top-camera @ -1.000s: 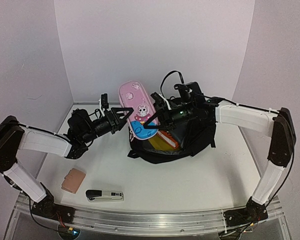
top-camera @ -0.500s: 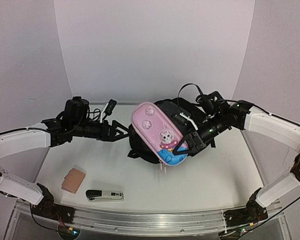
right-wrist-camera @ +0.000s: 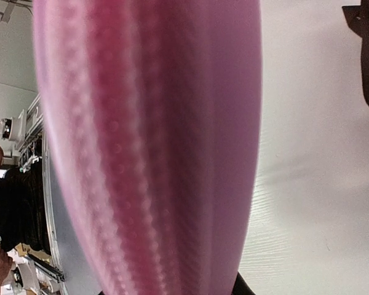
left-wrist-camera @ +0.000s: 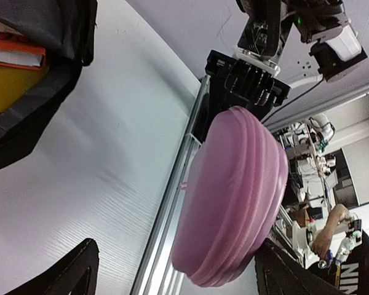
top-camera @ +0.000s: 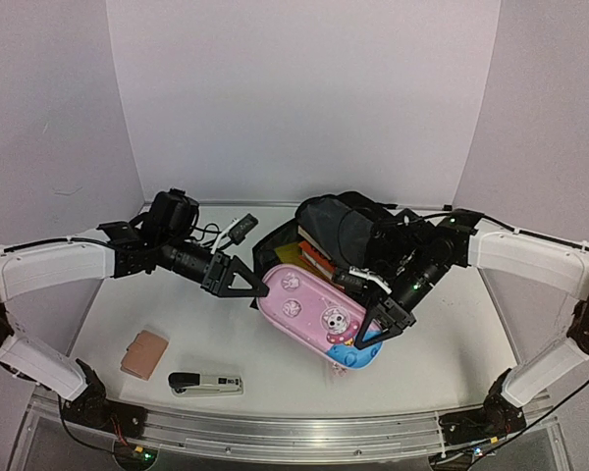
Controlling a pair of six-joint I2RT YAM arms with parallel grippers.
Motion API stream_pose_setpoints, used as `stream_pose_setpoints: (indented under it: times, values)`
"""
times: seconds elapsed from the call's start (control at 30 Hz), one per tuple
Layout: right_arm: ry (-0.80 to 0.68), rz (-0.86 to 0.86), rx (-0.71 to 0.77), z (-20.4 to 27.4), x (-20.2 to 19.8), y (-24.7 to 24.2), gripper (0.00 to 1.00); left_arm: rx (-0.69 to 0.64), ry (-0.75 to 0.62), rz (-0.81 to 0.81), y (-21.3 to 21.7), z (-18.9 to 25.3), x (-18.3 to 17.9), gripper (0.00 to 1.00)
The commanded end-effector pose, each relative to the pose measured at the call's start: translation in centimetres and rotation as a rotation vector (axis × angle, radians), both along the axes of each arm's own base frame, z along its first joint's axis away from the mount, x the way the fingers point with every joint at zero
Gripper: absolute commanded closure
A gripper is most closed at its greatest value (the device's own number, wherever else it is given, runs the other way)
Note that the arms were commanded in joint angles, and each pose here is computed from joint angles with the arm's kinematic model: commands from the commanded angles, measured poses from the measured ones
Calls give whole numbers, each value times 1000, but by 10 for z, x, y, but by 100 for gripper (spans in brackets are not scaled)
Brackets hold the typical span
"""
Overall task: Pack the student bag
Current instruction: Pick up the stationery from the center of the board.
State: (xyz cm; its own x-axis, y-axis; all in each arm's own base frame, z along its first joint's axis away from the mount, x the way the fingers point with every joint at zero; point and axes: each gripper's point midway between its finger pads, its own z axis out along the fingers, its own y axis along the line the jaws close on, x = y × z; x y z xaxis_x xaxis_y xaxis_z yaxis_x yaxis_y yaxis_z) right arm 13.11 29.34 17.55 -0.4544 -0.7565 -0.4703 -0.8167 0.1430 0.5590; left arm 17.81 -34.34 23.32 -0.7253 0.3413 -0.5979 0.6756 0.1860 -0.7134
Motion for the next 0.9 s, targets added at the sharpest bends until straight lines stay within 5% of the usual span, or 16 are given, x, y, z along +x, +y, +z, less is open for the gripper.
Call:
stream_pose_setpoints:
  times: [0.0,0.47,0.67,0.87]
  values:
    - [-24,72,9,3,-5,8,84,-36,-30,-120,-19,14,-14,16]
    - [-2,79,-18,3,1,14,82,-83,2,-289,-35,6,-49,61]
    - [-74,-25,-46,20,38,24,52,-85,-30,-185,-38,6,-33,82]
    - [-176,-222,-11,61,107,22,36,-70,53,96,-21,-10,37,98]
